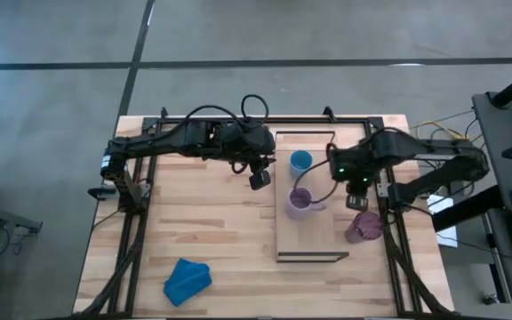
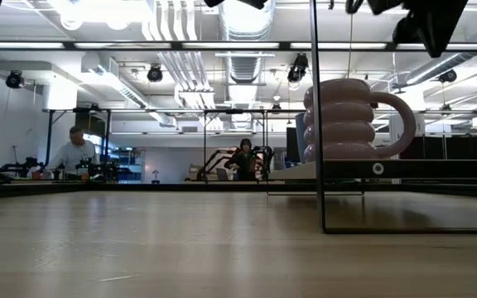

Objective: Stack small to large cups/mugs on shelf
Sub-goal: Put the purple cup on the shelf

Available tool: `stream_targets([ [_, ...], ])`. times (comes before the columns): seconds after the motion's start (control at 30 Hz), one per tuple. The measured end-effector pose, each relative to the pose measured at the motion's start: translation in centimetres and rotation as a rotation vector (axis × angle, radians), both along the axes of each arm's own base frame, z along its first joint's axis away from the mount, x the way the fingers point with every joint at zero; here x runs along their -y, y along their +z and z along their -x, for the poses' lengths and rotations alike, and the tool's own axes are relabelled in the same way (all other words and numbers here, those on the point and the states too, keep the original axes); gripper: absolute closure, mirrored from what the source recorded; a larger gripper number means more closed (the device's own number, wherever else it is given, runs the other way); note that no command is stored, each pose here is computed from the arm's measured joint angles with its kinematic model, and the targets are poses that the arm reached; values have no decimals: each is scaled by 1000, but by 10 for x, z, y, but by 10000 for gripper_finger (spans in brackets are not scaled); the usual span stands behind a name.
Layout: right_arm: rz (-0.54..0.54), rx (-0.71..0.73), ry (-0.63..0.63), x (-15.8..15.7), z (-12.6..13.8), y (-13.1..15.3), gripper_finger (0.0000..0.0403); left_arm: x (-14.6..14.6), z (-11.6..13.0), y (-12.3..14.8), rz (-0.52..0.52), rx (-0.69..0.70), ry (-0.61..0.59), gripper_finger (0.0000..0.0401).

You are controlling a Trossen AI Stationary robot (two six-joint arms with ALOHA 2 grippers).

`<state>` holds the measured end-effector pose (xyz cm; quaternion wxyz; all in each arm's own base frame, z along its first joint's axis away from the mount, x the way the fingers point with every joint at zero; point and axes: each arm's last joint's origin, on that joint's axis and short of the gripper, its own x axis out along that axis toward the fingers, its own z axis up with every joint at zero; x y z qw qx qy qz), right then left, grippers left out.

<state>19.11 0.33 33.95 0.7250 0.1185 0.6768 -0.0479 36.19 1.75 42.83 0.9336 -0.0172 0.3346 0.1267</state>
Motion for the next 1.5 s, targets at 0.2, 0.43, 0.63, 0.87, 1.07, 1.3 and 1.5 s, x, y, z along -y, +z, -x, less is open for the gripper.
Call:
stream_targets([
  [0.2, -48, -40, 2, -2, -8, -7, 321, 0, 0, 0, 0, -2, 0, 322],
  [0.43, -70, 45, -94, -3, 27, 5, 319, 0, 4, -3, 6, -50, -6, 322],
  [0.63, -115, 85, -196, -10, 70, -1, 319, 1, 5, -4, 17, -59, -18, 322],
  [0.87, -156, 63, -275, -16, 99, -18, 319, 1, 5, -4, 18, -59, -20, 322],
  [1.07, -181, 10, -218, -22, 100, -31, 319, 1, 4, -3, 17, -52, -20, 322],
  [1.3, -159, -43, -185, -24, 94, -42, 319, 1, 2, -1, 16, -19, -19, 322],
  [1.5, -159, -41, -176, -24, 91, -45, 319, 1, 2, 0, 17, -12, -19, 322],
])
